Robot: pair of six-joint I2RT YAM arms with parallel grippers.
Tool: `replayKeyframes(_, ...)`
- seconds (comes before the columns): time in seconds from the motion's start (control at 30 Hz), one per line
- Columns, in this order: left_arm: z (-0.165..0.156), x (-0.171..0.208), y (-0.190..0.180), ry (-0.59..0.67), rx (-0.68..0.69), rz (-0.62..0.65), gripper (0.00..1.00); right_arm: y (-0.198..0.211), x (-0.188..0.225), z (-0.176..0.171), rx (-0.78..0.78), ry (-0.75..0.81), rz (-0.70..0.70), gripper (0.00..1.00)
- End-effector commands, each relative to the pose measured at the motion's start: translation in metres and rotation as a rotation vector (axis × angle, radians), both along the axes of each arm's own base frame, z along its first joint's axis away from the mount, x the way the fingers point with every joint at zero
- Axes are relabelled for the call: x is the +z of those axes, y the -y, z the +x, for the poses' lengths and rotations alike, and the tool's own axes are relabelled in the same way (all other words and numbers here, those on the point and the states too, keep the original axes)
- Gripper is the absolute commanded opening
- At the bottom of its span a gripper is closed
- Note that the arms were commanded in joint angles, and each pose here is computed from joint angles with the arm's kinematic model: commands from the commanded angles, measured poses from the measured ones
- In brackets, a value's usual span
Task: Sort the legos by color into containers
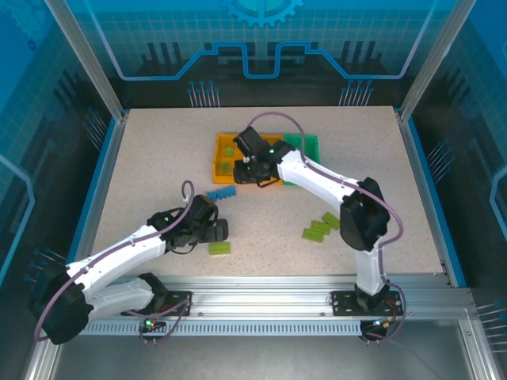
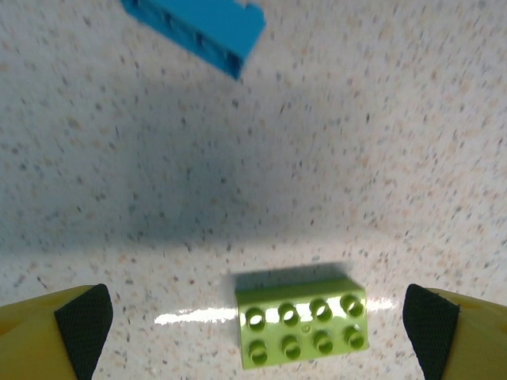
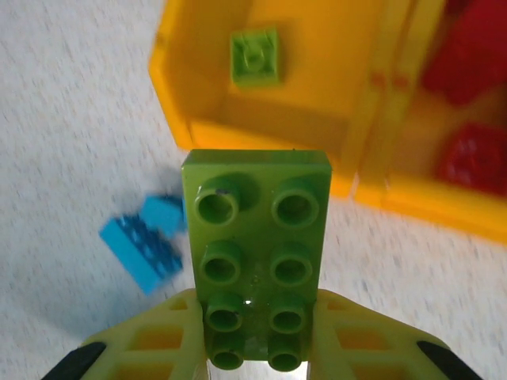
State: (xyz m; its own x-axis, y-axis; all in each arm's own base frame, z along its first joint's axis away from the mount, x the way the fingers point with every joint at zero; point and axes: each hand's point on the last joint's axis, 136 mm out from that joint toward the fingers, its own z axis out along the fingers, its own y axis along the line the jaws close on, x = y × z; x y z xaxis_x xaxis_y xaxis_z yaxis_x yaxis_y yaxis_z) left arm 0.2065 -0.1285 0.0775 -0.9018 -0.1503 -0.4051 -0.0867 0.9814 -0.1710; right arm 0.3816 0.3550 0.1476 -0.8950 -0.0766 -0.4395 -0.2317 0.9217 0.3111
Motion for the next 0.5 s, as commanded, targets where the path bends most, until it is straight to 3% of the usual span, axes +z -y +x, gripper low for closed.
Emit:
replayKeyframes(0.0,-0.014,-0.011,0.0,-0.056,0.049,0.004,0.98,-0.007,-0.013,0.026,0.038,-0.043,0.011,0.28)
replayKeyframes(0.3,-0.022,-0.026,0.019,-0.139,0.066,0.026,0.99,-0.019,-0.048,0.072,0.001,-0.089,0.002,0.31)
replayKeyframes(0.4,-0.024,-0.034,0.026,-0.159,0.055,0.056,0.99,-0.023,-0.052,0.077,-0.002,-0.093,0.007,0.38)
replayKeyframes(0.47,-0.024,-0.037,0.029,-0.169,0.053,0.073,0.99,-0.024,-0.055,0.079,-0.005,-0.101,0.016,0.47)
